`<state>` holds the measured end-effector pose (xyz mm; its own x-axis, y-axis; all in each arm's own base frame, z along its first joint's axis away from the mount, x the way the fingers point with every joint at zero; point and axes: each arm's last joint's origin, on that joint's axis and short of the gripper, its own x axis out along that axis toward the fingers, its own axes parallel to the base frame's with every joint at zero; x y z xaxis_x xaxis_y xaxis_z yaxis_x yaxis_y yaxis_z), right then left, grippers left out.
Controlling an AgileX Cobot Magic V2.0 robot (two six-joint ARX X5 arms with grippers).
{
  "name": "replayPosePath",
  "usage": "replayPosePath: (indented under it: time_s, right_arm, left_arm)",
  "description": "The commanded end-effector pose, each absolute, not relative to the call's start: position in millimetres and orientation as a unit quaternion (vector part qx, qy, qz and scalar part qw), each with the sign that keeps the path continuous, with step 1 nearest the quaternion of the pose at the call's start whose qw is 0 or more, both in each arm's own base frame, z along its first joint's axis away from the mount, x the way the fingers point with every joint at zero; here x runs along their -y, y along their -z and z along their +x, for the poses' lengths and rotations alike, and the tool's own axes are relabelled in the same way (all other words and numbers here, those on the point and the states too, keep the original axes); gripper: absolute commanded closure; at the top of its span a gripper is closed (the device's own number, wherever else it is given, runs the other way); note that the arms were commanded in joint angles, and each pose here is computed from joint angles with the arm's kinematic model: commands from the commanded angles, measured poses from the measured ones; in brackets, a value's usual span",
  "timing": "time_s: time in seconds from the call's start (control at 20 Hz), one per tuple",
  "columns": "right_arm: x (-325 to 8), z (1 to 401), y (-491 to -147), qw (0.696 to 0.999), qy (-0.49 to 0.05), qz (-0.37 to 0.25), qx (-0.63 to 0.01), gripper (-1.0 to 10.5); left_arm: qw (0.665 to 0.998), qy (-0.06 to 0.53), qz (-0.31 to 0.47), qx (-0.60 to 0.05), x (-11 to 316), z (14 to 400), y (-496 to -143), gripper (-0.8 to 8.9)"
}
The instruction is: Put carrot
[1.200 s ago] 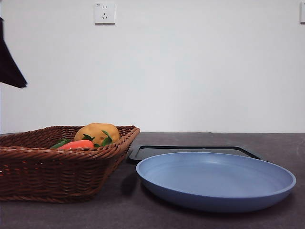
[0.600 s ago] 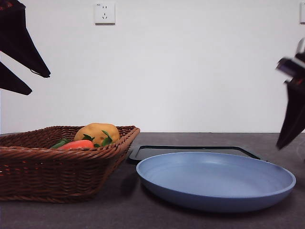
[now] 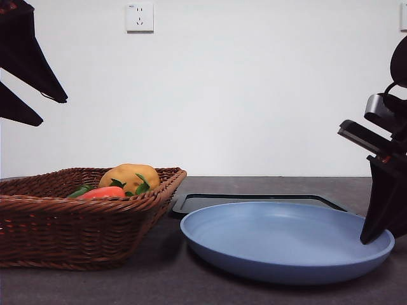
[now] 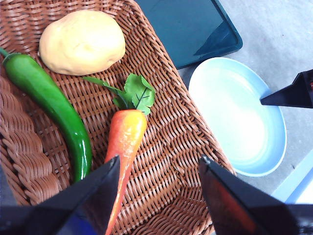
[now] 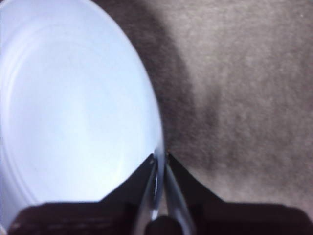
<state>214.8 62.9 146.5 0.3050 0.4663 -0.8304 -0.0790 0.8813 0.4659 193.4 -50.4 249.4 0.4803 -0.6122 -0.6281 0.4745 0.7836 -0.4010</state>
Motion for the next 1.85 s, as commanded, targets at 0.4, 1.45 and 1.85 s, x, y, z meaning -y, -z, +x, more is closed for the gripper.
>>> replayPosePath:
  time_s: [0.4, 1.45, 1.85]
  right_arm:
    - [-57, 190, -181, 0.801, -0.180, 0.165, -0.547, 9.4]
    - [-49, 156, -221, 0.841, -0.204, 0.166, -0.473, 9.4]
    - [-49, 156, -221, 0.841, -0.204, 0.166, -0.473, 9.4]
  left_arm:
    - [0.871, 0.318, -0.006, -0.373, 70, 194, -255, 4.62]
    - [0.783, 0.300, 0.220, -0.499, 147, 272, -190, 4.65]
    - [0.777, 0.305, 0.225, -0.503, 150, 275, -182, 7.04]
